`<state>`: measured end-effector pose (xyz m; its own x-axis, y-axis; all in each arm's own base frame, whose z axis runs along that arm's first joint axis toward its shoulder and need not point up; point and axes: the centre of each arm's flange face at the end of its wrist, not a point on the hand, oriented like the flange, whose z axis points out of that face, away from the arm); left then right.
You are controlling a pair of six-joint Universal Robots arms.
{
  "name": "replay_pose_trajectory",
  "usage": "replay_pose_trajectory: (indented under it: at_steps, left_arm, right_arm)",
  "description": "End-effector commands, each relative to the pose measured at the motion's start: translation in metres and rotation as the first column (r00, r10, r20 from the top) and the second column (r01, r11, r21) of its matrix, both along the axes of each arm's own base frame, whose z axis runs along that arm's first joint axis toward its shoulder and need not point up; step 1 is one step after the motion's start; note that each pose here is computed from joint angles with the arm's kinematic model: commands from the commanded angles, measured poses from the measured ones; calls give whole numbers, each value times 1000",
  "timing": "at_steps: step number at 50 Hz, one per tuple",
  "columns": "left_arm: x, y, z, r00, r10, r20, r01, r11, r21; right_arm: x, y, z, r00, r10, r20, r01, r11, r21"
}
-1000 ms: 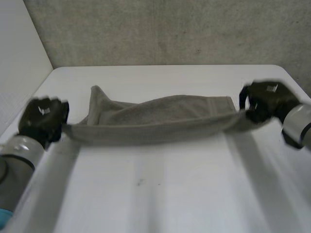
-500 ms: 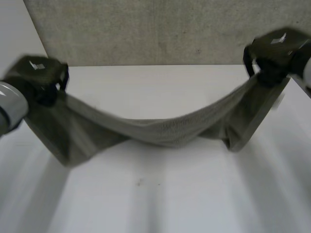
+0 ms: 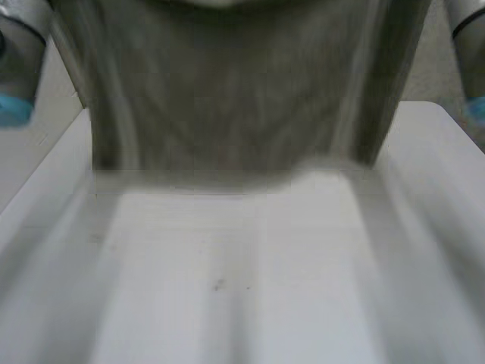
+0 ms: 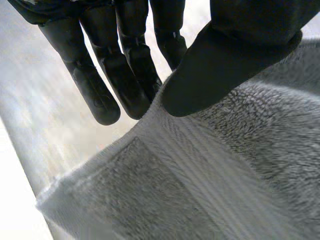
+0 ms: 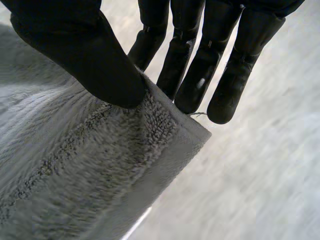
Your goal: Fold the towel.
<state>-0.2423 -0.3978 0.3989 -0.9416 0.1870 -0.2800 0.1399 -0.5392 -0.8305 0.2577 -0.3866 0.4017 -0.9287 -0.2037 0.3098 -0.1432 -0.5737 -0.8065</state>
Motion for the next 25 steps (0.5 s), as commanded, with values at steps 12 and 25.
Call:
replay_pose_trajectory:
  at_steps: [12,25]
  left_arm:
    - [38,39,-134,999,29,-42,-4,866,500]
    - [47,88,-261,995,13,99,-79,713,697]
  right_arm:
    - [-1,42,-114,958,216,-189,-105,877,469]
    - [-10,72,-264,921,325,-215,-27,604,796]
